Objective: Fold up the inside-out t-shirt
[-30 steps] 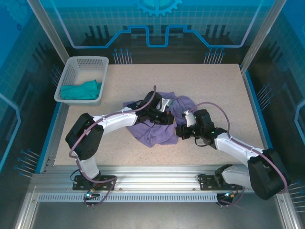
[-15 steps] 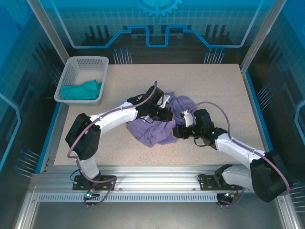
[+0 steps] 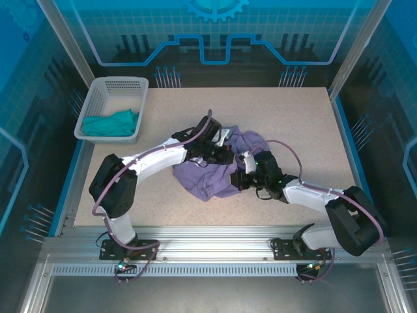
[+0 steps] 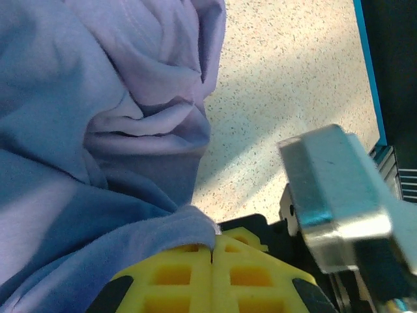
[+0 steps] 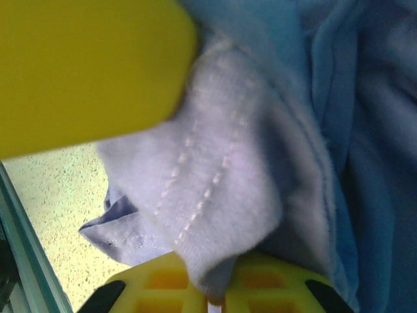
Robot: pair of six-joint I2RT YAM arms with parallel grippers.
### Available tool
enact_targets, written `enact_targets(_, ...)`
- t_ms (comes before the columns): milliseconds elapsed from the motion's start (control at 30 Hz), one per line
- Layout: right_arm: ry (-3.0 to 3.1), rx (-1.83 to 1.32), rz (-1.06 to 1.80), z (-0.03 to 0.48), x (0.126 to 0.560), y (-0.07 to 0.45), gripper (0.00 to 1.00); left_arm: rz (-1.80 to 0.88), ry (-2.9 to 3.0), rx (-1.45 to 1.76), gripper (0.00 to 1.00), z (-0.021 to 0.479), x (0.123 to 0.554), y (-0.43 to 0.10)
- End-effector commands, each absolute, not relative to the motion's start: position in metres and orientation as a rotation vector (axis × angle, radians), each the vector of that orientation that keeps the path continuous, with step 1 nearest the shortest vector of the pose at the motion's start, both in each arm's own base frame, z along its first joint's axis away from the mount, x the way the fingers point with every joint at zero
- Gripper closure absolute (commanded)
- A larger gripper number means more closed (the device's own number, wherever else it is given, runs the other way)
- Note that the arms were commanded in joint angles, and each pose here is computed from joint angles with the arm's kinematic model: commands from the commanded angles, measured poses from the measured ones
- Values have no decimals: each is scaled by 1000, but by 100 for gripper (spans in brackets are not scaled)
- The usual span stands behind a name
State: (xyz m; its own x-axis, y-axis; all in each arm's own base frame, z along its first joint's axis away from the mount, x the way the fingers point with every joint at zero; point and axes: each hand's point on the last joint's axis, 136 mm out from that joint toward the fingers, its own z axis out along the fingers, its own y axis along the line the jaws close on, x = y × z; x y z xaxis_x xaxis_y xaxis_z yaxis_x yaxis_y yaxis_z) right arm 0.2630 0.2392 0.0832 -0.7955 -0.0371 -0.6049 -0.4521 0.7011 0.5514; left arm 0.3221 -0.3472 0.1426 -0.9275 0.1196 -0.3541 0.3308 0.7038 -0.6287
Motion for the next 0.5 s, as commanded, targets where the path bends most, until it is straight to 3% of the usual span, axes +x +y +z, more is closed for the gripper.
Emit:
enact_targets(0, 2248, -437, 1040, 98, 263, 253, 95, -1098, 2618, 328, 100, 145, 323, -344)
enact_targets(200, 2197, -504, 1132, 108, 261, 265, 100, -1127, 2613, 262, 99, 140, 334, -335)
enact_targets(467, 2203, -445, 1158, 106, 275, 268, 100, -1141, 2549, 157, 71, 154, 339, -297)
